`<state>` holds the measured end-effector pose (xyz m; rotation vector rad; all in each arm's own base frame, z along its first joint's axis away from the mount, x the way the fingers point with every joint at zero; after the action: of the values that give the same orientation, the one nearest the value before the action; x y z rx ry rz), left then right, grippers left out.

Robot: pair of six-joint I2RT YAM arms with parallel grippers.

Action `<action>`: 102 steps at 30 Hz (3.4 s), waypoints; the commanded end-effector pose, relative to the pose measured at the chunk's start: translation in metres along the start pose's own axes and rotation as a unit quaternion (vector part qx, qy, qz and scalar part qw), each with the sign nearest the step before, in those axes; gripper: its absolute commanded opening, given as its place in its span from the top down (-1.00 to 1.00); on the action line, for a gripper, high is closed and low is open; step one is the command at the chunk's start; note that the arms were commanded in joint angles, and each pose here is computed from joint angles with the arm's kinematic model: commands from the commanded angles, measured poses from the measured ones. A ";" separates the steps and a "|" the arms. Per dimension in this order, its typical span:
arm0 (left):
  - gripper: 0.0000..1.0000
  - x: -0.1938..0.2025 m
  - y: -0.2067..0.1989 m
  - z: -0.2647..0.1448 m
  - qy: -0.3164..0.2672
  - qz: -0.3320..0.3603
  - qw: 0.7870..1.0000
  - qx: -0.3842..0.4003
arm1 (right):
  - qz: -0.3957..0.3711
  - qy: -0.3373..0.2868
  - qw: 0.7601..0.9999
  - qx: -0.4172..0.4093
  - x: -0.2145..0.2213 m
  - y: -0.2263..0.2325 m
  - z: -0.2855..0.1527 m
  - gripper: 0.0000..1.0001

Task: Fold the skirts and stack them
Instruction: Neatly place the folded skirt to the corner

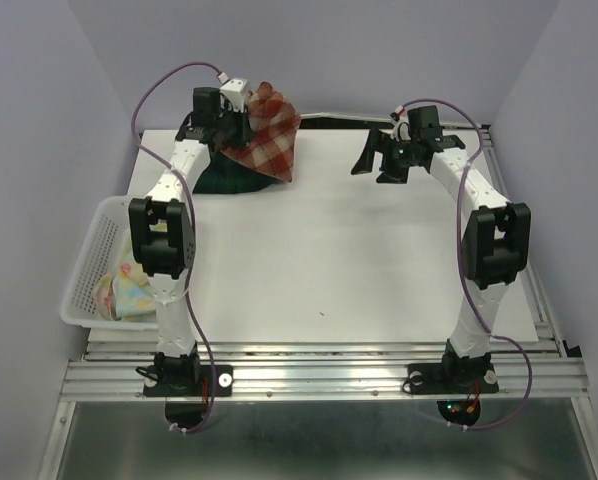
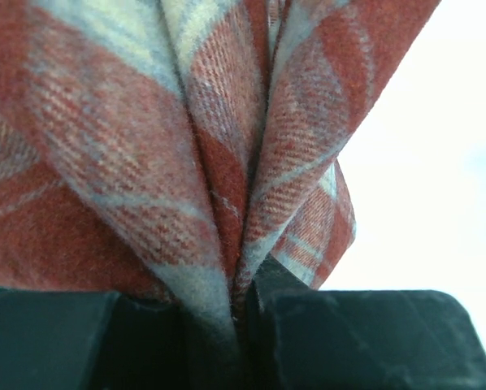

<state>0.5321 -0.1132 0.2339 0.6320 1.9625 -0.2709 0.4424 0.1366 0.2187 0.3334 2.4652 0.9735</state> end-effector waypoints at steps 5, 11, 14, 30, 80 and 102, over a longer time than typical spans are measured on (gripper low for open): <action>0.74 -0.078 0.011 -0.046 -0.133 0.009 0.991 0.012 | -0.011 0.002 1.000 -0.014 -0.004 0.006 0.001 -1.00; 0.74 -0.061 0.028 -0.042 -0.119 -0.028 0.992 0.020 | -0.012 0.004 1.000 -0.014 -0.004 0.006 0.001 -1.00; 0.74 -0.047 0.040 -0.038 -0.107 -0.037 0.993 0.017 | -0.011 0.007 1.000 -0.013 -0.003 0.004 0.002 -1.00; 0.29 0.070 0.105 0.018 -0.007 -0.131 0.991 0.017 | -0.008 0.021 1.000 -0.001 0.002 -0.004 0.008 -0.98; -0.22 -0.023 0.100 -0.019 -0.152 -0.066 0.985 0.051 | -0.092 0.012 0.992 0.080 0.017 -0.026 -0.019 -1.00; -0.83 -0.021 0.134 -0.015 -0.173 -0.110 0.978 -0.041 | -0.093 0.021 0.992 0.086 0.017 -0.024 -0.023 -1.00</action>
<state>0.6253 -0.0091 0.1428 0.1404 1.8873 -0.5478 0.4164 0.1117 0.1753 0.2022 2.6590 0.6871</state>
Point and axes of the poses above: each gripper's point midway between its finger pads, its own z axis out along the fingers, its own y axis along the line the jaws close on, x = y × z, the point moved 7 cm from there along -z, back along the fingers, and after that the axes turned 15 degrees about z, right-handed, at the moved point
